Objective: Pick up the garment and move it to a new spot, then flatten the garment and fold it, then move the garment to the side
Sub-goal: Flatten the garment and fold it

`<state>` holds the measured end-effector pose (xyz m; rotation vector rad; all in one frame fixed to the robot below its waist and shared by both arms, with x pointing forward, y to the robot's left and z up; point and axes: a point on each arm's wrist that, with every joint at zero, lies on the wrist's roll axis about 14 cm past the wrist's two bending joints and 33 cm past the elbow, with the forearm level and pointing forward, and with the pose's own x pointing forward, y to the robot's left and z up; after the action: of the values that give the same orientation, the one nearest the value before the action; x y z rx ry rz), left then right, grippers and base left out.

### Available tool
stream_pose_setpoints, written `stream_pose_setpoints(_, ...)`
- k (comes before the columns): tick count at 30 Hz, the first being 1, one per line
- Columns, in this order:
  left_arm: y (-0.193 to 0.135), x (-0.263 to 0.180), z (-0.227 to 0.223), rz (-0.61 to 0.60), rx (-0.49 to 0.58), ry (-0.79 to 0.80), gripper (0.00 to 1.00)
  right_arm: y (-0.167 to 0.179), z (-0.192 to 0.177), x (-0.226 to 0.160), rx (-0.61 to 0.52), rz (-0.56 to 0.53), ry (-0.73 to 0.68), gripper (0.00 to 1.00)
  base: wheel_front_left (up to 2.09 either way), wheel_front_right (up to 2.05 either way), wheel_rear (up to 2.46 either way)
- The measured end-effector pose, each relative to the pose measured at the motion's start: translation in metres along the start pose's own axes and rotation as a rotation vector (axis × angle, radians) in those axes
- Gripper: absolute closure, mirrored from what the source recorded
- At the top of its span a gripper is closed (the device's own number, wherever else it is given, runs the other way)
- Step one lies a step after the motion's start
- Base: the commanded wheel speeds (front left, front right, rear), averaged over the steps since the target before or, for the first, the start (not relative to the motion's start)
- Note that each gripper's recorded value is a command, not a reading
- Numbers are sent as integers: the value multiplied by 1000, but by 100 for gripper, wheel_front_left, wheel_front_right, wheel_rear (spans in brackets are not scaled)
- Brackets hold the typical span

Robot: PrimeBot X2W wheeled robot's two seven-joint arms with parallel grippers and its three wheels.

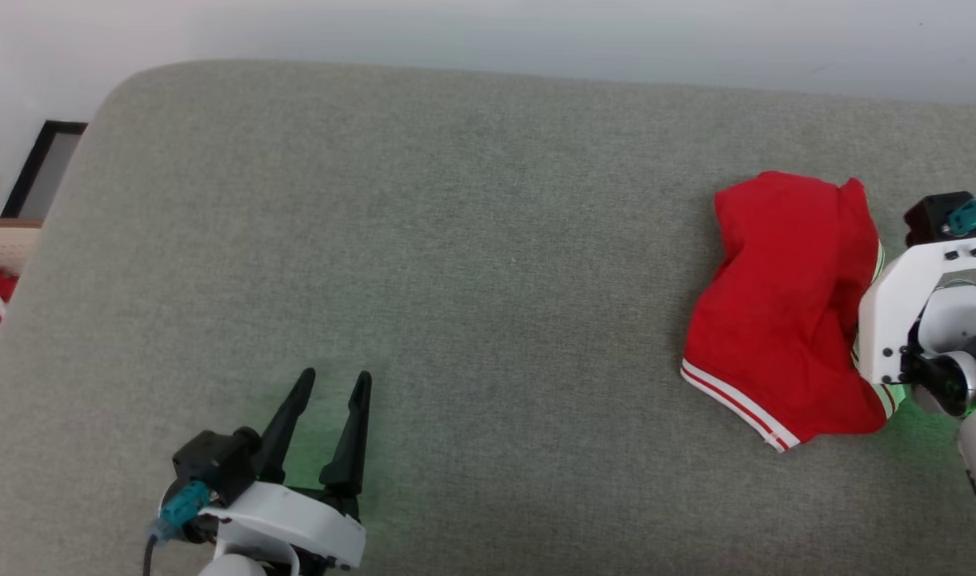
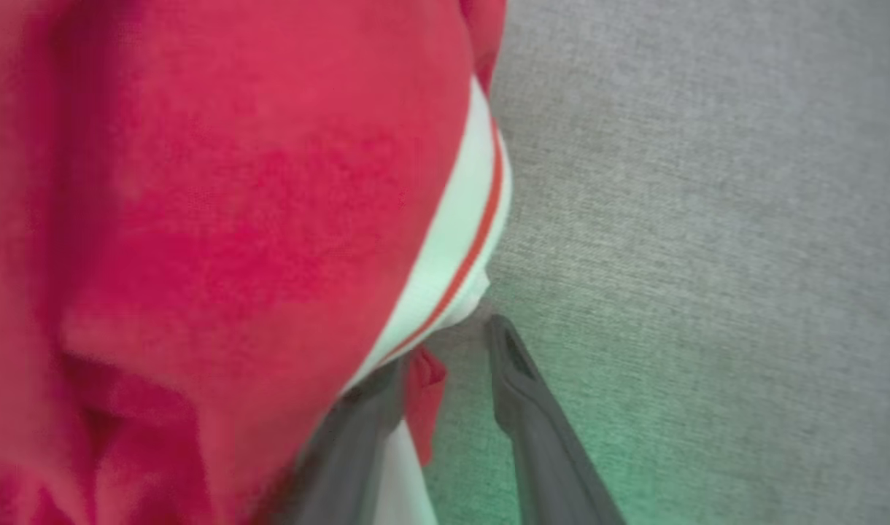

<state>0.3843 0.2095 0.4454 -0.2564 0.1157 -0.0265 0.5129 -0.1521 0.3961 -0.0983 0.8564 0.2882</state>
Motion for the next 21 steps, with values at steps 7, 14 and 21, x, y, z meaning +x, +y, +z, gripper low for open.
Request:
stream_pose_setpoints(7,-6,2,-3,-20,-6,8,0,-7,3,-7,20,-7,-52,100,0,0,0)
stream_pose_setpoints(14,-12,3,-1,-41,-7,3,0,-34,17,-29,46,-58,-139,100,0,0,0)
stream_pose_setpoints(21,-19,3,-3,-59,-12,7,0,-99,18,-69,48,-200,-201,100,0,0,0)
